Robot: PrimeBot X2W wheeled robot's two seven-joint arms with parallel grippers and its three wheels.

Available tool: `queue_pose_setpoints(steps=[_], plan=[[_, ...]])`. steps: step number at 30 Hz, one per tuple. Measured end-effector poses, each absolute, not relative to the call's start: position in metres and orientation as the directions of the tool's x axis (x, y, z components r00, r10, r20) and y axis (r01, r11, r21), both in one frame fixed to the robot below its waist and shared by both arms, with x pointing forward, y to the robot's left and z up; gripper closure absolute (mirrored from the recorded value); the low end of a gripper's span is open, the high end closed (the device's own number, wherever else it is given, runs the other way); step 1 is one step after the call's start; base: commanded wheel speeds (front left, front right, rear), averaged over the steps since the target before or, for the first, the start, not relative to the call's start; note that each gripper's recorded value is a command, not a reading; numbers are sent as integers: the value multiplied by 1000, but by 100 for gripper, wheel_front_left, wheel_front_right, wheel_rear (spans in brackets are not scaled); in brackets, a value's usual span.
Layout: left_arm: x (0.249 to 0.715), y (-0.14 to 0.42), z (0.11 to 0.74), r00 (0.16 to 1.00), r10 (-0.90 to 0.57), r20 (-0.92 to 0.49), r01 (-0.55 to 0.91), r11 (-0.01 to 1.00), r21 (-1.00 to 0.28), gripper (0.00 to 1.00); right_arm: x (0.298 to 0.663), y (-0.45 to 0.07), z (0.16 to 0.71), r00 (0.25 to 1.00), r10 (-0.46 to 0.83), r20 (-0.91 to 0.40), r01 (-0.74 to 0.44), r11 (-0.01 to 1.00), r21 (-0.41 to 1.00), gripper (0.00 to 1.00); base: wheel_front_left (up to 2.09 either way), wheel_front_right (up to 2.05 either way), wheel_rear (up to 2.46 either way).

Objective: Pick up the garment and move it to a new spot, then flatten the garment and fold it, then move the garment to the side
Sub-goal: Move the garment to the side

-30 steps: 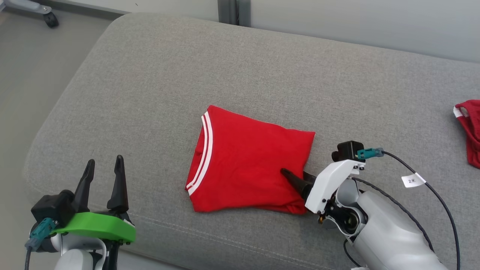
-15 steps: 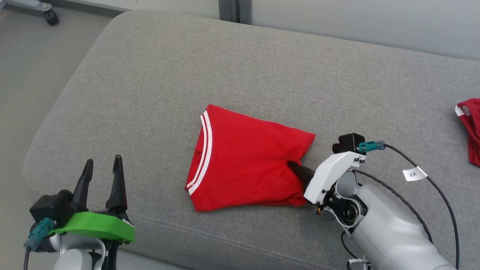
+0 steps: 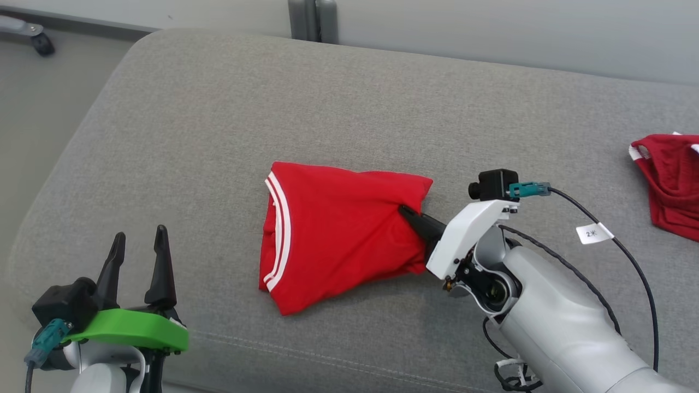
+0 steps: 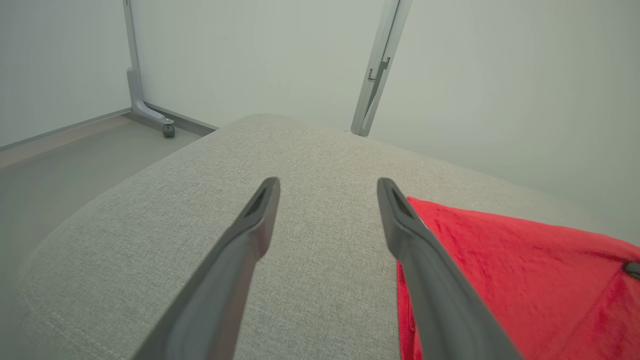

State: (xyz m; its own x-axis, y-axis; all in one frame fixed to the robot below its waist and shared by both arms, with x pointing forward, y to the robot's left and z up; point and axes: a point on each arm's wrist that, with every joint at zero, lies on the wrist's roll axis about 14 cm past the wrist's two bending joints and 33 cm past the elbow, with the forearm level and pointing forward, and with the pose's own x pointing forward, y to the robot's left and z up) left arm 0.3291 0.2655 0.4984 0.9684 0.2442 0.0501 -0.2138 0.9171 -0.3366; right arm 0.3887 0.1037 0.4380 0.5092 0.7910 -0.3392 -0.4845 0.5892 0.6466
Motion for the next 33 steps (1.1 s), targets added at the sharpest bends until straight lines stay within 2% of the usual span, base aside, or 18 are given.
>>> queue_pose_setpoints(steps=[3, 8, 19, 33], plan=[[335, 260, 499, 973, 225, 54, -194, 921, -339, 0, 395, 99, 450, 534, 787, -307, -502, 588, 635, 100, 0, 0, 0], [346, 248, 501, 981, 185, 64, -152, 927, -344, 0, 418, 66, 467, 617, 740, -267, -501, 631, 592, 100, 0, 0, 0], [367, 218, 503, 993, 89, 75, -57, 934, -353, 0, 430, 8, 475, 708, 655, -265, -458, 710, 535, 100, 0, 0, 0], [389, 182, 501, 997, -16, 73, 41, 932, -360, 0, 464, -83, 516, 837, 511, -196, -423, 831, 362, 100, 0, 0, 0]])
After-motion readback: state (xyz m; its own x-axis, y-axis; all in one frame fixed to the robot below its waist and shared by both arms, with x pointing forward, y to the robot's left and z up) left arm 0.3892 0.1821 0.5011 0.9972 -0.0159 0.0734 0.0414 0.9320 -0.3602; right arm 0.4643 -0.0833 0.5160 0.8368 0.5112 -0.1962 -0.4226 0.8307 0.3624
